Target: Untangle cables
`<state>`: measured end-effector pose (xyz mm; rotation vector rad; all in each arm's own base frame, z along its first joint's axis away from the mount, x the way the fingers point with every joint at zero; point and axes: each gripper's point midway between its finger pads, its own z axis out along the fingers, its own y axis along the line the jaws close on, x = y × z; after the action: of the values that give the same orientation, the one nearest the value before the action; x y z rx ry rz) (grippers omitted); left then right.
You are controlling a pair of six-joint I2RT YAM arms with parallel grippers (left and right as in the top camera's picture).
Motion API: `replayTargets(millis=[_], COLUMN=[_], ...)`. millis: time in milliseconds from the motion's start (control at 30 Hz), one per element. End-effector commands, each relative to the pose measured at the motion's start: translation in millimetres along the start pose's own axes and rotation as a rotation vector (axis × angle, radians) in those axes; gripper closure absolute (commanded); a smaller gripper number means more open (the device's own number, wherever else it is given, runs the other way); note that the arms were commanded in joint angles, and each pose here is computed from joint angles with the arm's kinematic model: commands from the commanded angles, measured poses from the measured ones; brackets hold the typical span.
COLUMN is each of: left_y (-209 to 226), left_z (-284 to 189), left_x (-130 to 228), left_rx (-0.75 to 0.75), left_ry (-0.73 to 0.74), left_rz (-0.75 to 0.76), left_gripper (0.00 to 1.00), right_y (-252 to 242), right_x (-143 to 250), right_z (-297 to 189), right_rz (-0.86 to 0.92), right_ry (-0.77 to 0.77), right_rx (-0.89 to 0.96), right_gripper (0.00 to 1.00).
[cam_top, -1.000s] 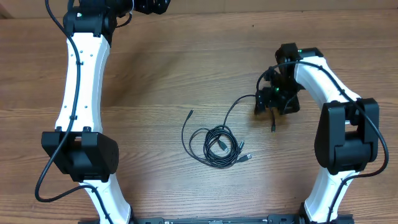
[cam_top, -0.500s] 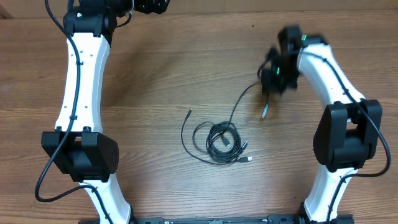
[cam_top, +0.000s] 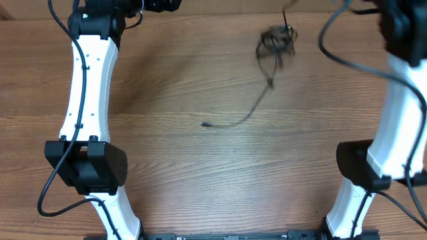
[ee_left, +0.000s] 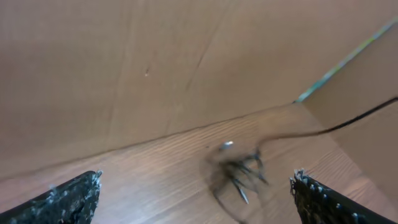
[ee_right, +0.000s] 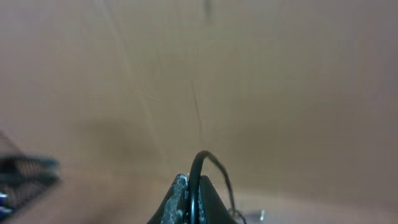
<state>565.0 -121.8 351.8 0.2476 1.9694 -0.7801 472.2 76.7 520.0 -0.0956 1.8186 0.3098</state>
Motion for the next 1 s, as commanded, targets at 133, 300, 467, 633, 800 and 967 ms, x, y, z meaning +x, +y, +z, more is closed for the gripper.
replayTargets(millis=[133, 300, 467, 633, 800, 967], left_y=[-17.7, -23.1, -24.3, -22.9, -24.7, -69.2], left_z=[0.1, 6.4, 15.8, 43.8, 76.7, 113.2], left_x=[-2.2, 9.3, 33.1, 97.1, 174.7, 216.9], left_rx=[0.046, 0.05, 0.039, 0.033, 0.088, 0.44], left_ry=[0.011, 0.049, 0.126, 0.321, 0.535, 0.603], left_rz=[-0.188, -0.167, -0.175, -0.24, -0.317, -0.359], left_gripper=[0.0, 0.0, 0.0, 0.0, 0.0, 0.0], right_y=[11.3, 11.9, 13.7, 13.8, 13.8, 13.1], right_x=[-53.6, -57.0, -63.4, -65.3, -65.7, -60.8], right_z=[-55.8, -56.7, -59.1, -59.8, -59.9, -58.7], right_rz=[-0.004, -0.006, -0.011, -0.005, -0.005, 0.025], right_ry=[-0.201, -0.215, -0.241, -0.249, -0.251, -0.23], right_rx=[-0.01, -0.012, -0.018, -0.019, -0.019, -0.02], right_gripper=[0.96, 0.96, 0.96, 0.96, 0.96, 0.96])
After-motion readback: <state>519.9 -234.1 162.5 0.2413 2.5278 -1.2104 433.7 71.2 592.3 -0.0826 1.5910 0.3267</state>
